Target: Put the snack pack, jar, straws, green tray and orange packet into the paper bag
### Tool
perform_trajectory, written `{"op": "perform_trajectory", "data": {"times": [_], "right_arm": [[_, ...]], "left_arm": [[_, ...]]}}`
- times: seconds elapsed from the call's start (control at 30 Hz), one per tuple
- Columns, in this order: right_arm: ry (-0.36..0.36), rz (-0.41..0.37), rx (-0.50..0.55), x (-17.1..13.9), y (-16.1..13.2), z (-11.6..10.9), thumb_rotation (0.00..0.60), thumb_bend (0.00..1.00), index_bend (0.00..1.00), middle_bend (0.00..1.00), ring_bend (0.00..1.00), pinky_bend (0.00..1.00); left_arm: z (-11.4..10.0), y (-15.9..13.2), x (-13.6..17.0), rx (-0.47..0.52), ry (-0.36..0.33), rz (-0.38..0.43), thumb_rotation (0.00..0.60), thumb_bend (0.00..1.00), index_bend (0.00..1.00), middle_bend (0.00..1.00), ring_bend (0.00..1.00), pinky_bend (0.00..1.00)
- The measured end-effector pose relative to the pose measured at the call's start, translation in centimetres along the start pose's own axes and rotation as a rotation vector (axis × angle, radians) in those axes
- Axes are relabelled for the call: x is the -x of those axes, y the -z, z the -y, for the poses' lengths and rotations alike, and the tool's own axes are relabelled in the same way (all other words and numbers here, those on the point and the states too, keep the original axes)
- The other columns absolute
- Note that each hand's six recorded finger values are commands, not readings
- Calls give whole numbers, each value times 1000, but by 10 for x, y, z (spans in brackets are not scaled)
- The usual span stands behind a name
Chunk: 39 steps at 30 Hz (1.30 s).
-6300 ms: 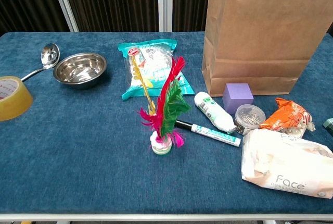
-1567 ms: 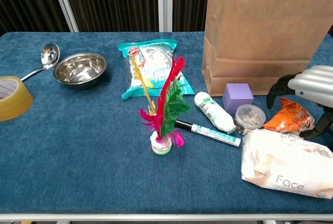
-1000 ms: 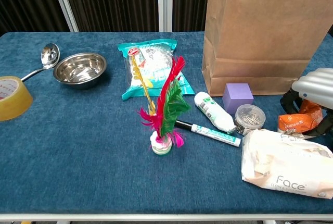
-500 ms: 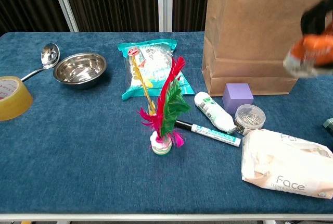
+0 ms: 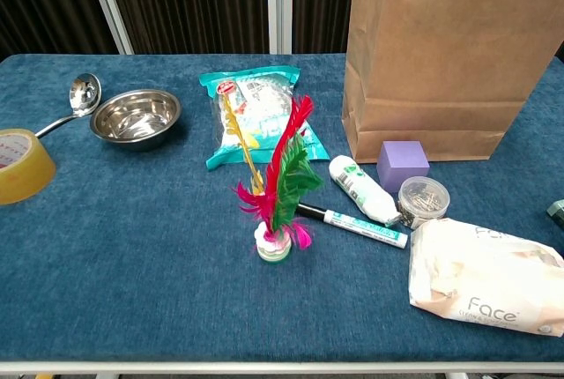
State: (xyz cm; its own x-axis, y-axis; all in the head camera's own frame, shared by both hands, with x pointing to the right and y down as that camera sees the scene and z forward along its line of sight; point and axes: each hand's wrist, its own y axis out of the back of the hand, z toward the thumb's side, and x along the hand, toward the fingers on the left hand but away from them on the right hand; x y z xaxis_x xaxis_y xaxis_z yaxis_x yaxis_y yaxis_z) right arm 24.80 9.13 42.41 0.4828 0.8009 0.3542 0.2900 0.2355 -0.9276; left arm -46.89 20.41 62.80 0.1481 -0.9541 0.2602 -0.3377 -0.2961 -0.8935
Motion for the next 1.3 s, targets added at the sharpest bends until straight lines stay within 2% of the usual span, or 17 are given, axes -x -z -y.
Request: {"op": "perform_trajectory", "data": {"times": [0.17,0.33,0.5,0.7,0.77,0.83,0.87,0.93,1.03,1.17,1.3], "right_arm": [[28,93,-145,7,32,20,600,267,692,544,488,629],[-17,232,-206,15,66,48,600,267,694,541,487,629],[-137,326,-188,20,82,78,600,262,692,529,487,629],[-291,382,-115,27,87,111,600,242,673,512,478,623],[-324,387,-97,29,86,118,600,205,635,484,447,591],[-363,388,-77,30,83,125,600,125,547,424,381,517],[-380,386,-69,30,81,128,600,95,511,400,354,486],[-415,374,-52,29,77,132,600,4,361,302,242,349],[-442,352,-53,28,74,131,600,0,239,218,144,232],[-429,348,-49,29,73,123,600,0,205,193,118,200],[-339,341,-36,30,71,103,600,0,204,195,123,199]], "left_arm": [[0,0,0,-3,6,1,600,58,108,143,12,156],[0,3,-1,-5,12,-8,600,58,107,143,12,156],[1,5,-3,-4,17,-15,600,58,107,143,12,156],[1,6,-2,-6,18,-19,600,58,107,143,12,156],[0,7,-2,-9,18,-20,600,58,107,143,12,155],[-2,8,-1,-11,15,-23,600,58,107,143,12,156],[-2,9,-1,-10,13,-24,600,58,107,143,12,156],[-3,9,-1,-9,12,-25,600,58,107,143,12,156],[-2,9,-1,-5,14,-24,600,59,107,143,12,156],[-1,8,-1,-1,14,-22,600,58,107,143,12,156],[-2,6,0,-1,9,-14,600,58,107,143,12,156]]}}
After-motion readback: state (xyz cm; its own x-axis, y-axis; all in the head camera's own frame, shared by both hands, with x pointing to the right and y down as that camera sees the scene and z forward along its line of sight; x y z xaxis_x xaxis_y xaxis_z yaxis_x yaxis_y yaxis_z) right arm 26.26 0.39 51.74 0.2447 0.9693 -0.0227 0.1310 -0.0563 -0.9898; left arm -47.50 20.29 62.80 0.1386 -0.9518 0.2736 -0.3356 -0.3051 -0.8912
